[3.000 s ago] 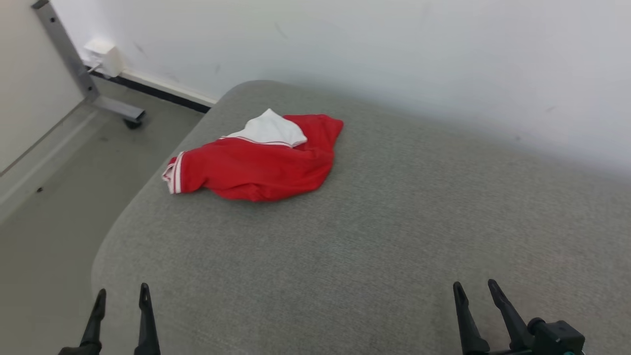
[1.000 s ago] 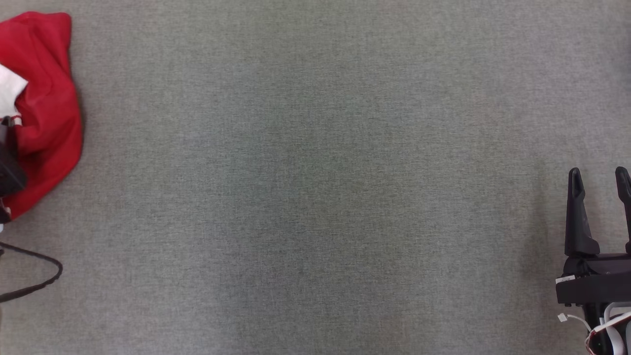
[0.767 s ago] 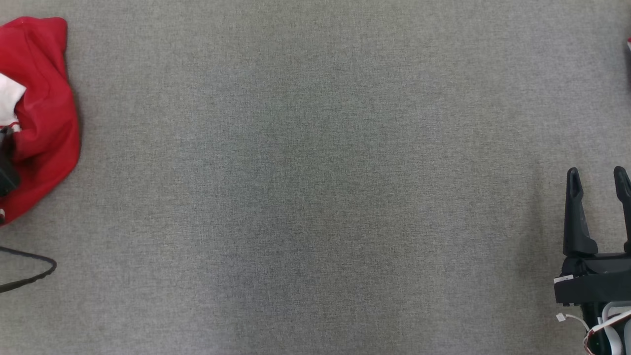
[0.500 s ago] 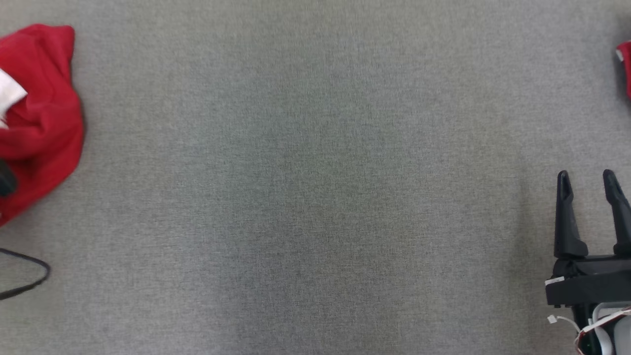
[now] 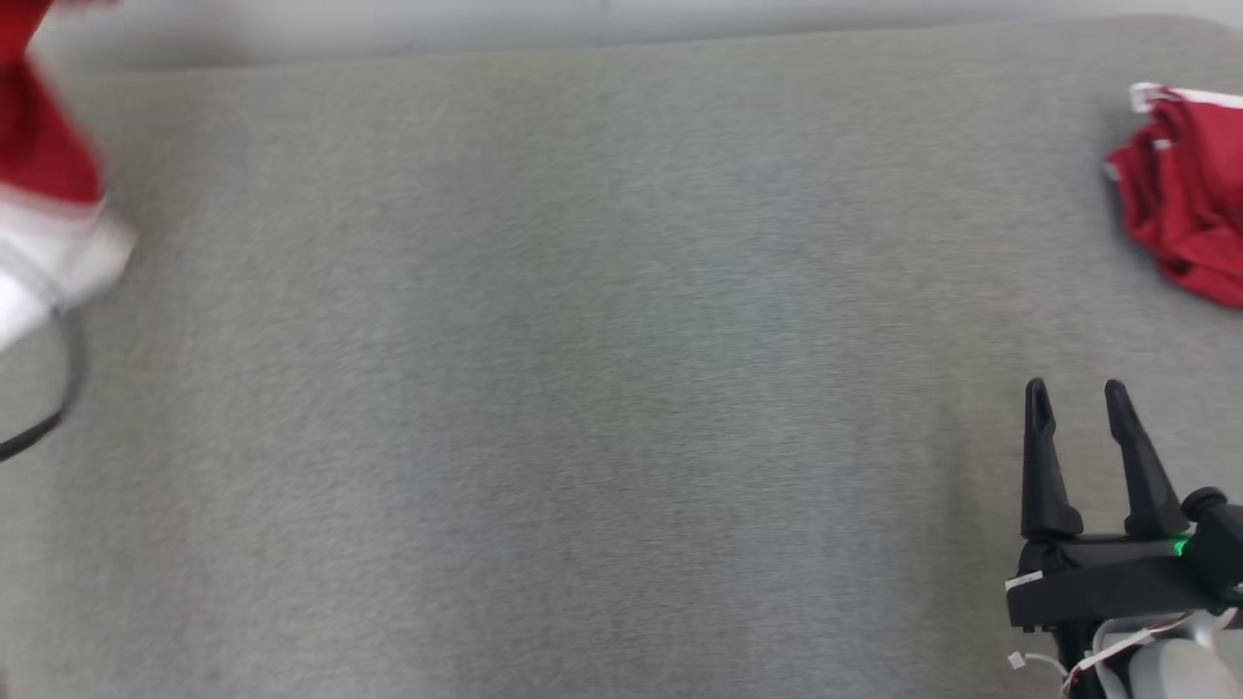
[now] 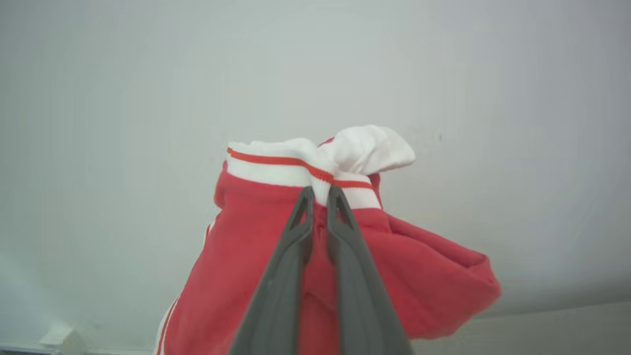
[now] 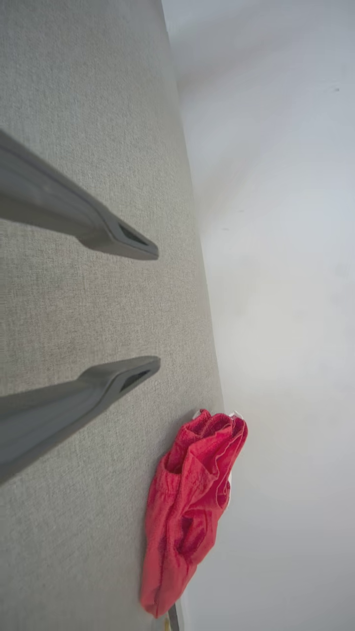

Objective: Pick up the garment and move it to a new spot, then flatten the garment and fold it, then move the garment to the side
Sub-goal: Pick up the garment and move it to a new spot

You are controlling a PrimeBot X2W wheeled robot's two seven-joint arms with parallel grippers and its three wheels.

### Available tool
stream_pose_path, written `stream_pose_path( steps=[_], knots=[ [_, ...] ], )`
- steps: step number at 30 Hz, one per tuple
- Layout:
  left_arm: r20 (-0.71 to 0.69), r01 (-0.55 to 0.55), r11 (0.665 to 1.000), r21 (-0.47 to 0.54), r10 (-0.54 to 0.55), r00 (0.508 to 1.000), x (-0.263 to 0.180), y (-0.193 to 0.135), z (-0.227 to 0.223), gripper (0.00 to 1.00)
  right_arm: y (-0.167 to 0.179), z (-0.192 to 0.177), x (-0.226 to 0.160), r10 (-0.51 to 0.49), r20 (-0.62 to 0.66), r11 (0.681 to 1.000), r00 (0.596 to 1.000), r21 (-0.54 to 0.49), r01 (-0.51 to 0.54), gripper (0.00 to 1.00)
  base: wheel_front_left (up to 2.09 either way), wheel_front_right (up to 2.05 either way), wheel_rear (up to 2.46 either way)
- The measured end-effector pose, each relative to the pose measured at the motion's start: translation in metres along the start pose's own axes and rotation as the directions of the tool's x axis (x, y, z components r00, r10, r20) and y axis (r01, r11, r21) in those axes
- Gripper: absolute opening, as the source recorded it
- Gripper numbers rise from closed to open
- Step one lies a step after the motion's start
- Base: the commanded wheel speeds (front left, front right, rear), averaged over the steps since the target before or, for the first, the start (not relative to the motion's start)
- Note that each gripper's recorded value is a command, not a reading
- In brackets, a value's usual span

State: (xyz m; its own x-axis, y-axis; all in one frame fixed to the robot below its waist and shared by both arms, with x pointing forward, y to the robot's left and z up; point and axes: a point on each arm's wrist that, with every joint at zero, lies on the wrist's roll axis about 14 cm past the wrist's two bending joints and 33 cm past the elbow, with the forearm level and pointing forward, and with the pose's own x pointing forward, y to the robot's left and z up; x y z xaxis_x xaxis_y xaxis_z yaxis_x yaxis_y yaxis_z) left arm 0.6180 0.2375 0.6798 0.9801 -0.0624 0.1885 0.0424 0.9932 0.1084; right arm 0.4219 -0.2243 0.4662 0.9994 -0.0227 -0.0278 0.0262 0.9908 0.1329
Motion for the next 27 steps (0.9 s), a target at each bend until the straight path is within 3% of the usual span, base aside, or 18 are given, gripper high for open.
stream_pose_path(
  steps=[6, 7, 14, 18, 21, 24, 27],
  knots=[
    [0.145, 0.268, 0.962, -0.047, -0.259, 0.955, 0.011, -0.123, 0.06, 0.0, -0.017, 0.003, -0.02, -0.071, 0.009, 0.997, 0.997, 0.023, 0.071, 1.0, 0.0, 0.0, 0.0],
    [0.145, 0.268, 0.962, -0.047, -0.259, 0.955, 0.011, -0.123, 0.06, 0.0, -0.017, 0.003, -0.02, -0.071, 0.009, 0.997, 0.997, 0.023, 0.071, 1.0, 0.0, 0.0, 0.0],
    [0.22, 0.52, 0.845, -0.126, -0.488, 0.845, -0.009, -0.247, 0.078, 0.0, -0.041, 0.008, -0.043, -0.162, 0.019, 0.986, 0.987, 0.04, 0.161, 1.0, 0.0, 0.0, 0.0],
    [0.185, 0.611, 0.763, -0.212, -0.582, 0.792, -0.034, -0.302, 0.048, 0.0, -0.054, 0.012, -0.055, -0.208, 0.026, 0.978, 0.978, 0.041, 0.207, 1.0, 0.0, 0.0, 0.0],
    [0.135, 0.633, 0.72, -0.284, -0.624, 0.77, -0.057, -0.329, 0.014, 0.0, -0.061, 0.016, -0.063, -0.233, 0.036, 0.972, 0.972, 0.041, 0.231, 1.0, 0.0, 0.0, 0.0],
    [0.049, 0.619, 0.692, -0.372, -0.651, 0.758, -0.086, -0.344, -0.032, 0.0, -0.064, 0.018, -0.068, -0.247, 0.042, 0.969, 0.968, 0.043, 0.245, 1.0, 0.0, 0.0, 0.0],
    [-0.049, 0.56, 0.692, -0.455, -0.647, 0.761, -0.116, -0.344, -0.079, 0.0, -0.063, 0.018, -0.072, -0.249, 0.04, 0.968, 0.968, 0.049, 0.247, 1.0, 0.0, 0.0, 0.0]
  ],
)
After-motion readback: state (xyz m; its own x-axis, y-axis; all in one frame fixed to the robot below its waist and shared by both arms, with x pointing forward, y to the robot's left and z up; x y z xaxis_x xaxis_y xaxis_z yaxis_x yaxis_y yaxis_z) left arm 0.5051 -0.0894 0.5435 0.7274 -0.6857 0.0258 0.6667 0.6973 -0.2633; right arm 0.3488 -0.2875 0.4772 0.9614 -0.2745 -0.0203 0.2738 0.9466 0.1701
